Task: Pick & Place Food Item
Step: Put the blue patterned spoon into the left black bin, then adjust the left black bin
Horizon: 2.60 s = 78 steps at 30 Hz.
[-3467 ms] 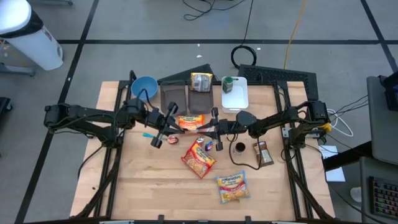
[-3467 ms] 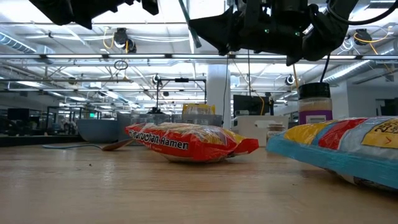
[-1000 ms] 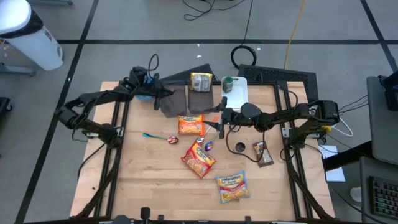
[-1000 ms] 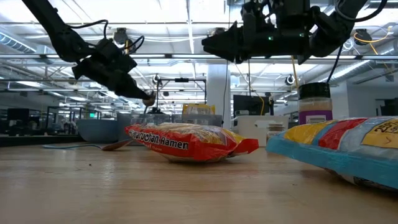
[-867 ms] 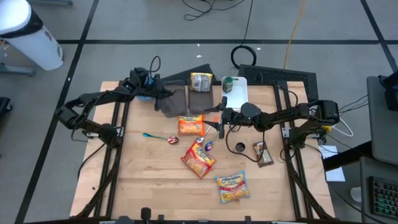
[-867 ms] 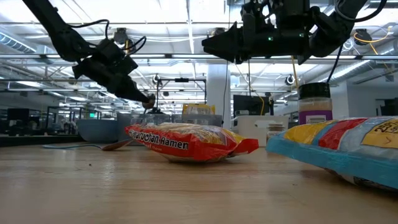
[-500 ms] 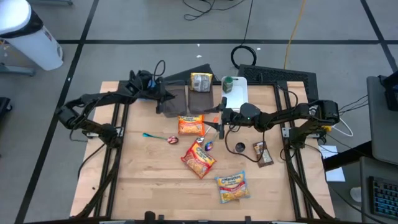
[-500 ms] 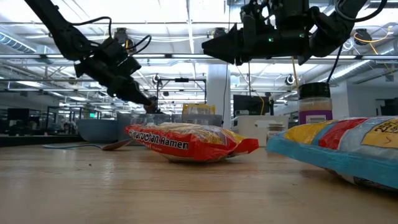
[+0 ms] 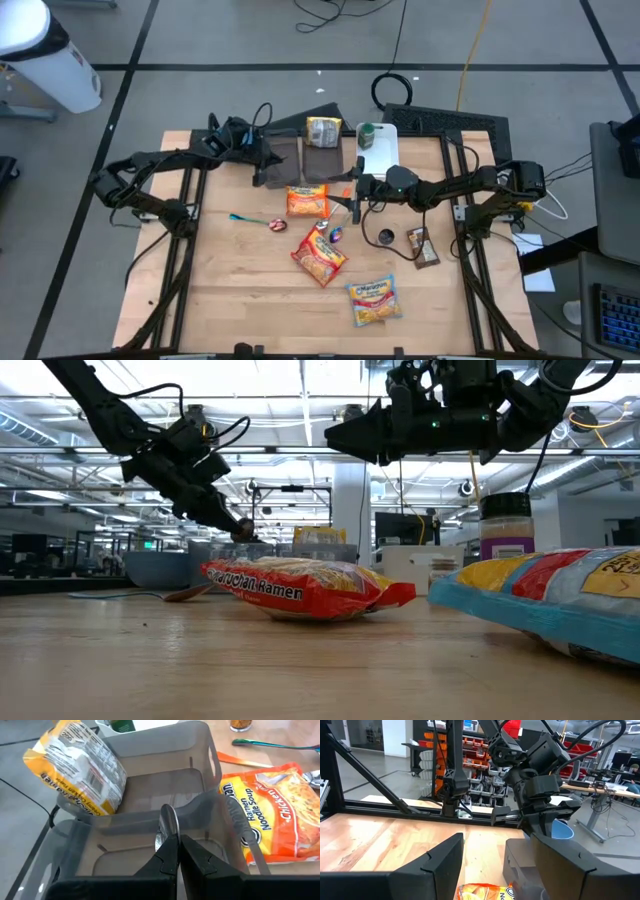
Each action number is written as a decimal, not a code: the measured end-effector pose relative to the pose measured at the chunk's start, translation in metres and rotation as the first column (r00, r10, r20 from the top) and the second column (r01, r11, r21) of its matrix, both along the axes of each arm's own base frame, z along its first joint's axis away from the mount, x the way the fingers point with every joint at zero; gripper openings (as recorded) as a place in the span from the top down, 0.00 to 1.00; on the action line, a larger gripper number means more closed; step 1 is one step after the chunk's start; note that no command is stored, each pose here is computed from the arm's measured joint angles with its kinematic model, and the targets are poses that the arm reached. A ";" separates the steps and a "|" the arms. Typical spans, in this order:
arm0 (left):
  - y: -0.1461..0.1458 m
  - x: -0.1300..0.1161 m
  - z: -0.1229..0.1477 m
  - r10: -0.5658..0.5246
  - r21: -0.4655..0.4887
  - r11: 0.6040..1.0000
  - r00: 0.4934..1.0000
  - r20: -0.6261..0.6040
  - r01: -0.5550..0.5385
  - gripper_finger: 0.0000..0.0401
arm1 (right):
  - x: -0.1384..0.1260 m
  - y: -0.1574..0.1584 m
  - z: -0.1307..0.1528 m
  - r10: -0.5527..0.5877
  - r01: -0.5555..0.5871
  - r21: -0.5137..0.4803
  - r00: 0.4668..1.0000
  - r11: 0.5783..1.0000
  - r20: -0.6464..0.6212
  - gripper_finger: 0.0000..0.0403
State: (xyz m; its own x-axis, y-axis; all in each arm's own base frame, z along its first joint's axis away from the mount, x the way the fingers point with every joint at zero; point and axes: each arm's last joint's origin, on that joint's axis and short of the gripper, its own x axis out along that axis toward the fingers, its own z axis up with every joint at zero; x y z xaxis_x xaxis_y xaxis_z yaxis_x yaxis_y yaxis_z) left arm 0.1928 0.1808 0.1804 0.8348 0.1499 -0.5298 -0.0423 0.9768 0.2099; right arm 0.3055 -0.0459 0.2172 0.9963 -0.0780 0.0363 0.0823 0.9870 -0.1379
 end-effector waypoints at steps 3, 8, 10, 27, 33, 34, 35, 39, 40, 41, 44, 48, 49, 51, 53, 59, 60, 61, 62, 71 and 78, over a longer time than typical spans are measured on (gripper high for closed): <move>0.002 0.002 -0.003 0.010 -0.013 1.000 1.000 0.004 -0.010 0.98 | 0.000 0.000 0.000 0.000 0.000 0.000 1.000 1.000 0.000 0.44; 0.009 0.008 -0.015 0.021 -0.067 0.997 0.999 -0.026 -0.023 0.98 | 0.000 0.000 0.000 0.001 -0.001 0.004 1.000 1.000 0.000 0.44; 0.014 0.013 -0.018 0.021 -0.101 0.995 0.999 -0.042 -0.025 0.99 | 0.000 0.000 0.000 0.001 -0.001 0.004 1.000 1.000 0.001 0.44; 0.025 0.040 -0.014 -0.054 -0.162 0.986 0.982 -0.181 0.024 0.97 | -0.002 0.000 -0.005 0.000 0.000 -0.002 1.000 1.000 -0.031 0.44; 0.021 0.035 -0.018 -0.080 -0.173 0.984 0.963 -0.258 0.036 0.98 | -0.011 0.001 -0.012 -0.003 0.003 0.018 1.000 1.000 0.012 0.44; 0.020 0.034 -0.019 -0.089 -0.178 0.983 0.960 -0.264 0.042 0.97 | -0.012 0.001 -0.014 -0.003 0.003 0.022 1.000 1.000 0.018 0.44; 0.019 0.034 -0.020 -0.096 -0.185 0.982 0.958 -0.271 0.046 0.96 | -0.014 0.002 -0.014 -0.004 0.003 0.023 1.000 1.000 0.025 0.44; 0.015 0.035 -0.022 -0.119 -0.185 0.980 0.950 -0.290 0.066 0.97 | -0.016 0.001 -0.014 -0.009 0.007 0.038 0.999 0.999 0.048 0.44; 0.014 0.035 -0.022 -0.127 -0.177 0.981 0.945 -0.301 0.075 0.98 | -0.016 0.001 -0.014 -0.010 0.008 0.048 0.999 0.999 0.048 0.44; 0.013 0.035 -0.023 -0.131 -0.173 0.982 0.941 -0.313 0.079 0.99 | -0.016 0.000 -0.014 -0.013 0.010 0.059 0.999 0.998 0.049 0.44; 0.010 0.036 -0.023 -0.126 -0.161 0.984 0.933 -0.338 0.075 0.97 | -0.016 -0.003 -0.015 -0.022 0.018 0.077 0.999 0.997 0.047 0.44; 0.008 0.039 -0.023 -0.133 -0.154 0.984 0.934 -0.333 0.085 0.93 | -0.017 -0.004 -0.015 -0.026 0.022 0.088 0.999 0.996 0.046 0.44; 0.008 0.040 -0.023 -0.135 -0.148 0.985 0.935 -0.328 0.090 0.93 | -0.017 -0.004 -0.015 -0.026 0.022 0.088 0.999 0.996 0.046 0.44; 0.007 0.042 -0.022 -0.139 -0.140 0.985 0.936 -0.322 0.098 0.94 | -0.017 -0.004 -0.015 -0.025 0.021 0.088 0.999 0.996 0.046 0.44; 0.006 0.043 -0.022 -0.143 -0.137 0.985 0.937 -0.320 0.103 0.95 | -0.017 -0.004 -0.015 -0.025 0.021 0.088 0.999 0.996 0.046 0.44; 0.005 0.045 -0.021 -0.129 -0.143 0.986 0.943 -0.307 0.088 0.94 | -0.017 -0.004 -0.015 -0.023 0.019 0.087 0.999 0.996 0.046 0.44; 0.006 0.046 -0.021 -0.120 -0.148 0.986 0.946 -0.301 0.078 0.92 | -0.017 -0.004 -0.015 -0.023 0.019 0.086 0.999 0.996 0.046 0.44; 0.006 0.046 -0.021 -0.111 -0.153 0.986 0.948 -0.297 0.067 0.90 | -0.017 -0.004 -0.015 -0.023 0.019 0.086 0.999 0.996 0.046 0.44; 0.006 0.046 -0.020 -0.101 -0.160 0.986 0.950 -0.294 0.055 0.88 | -0.017 -0.004 -0.015 -0.023 0.019 0.085 0.999 0.996 0.046 0.44; 0.009 0.046 -0.019 -0.035 -0.161 0.987 0.952 -0.304 -0.015 0.67 | -0.017 -0.004 -0.015 -0.022 0.018 0.087 0.999 0.996 0.046 0.44; 0.020 0.055 0.009 0.059 -0.154 0.981 0.935 -0.350 -0.119 0.56 | -0.017 -0.004 -0.016 -0.022 0.018 0.089 0.999 0.996 0.037 0.44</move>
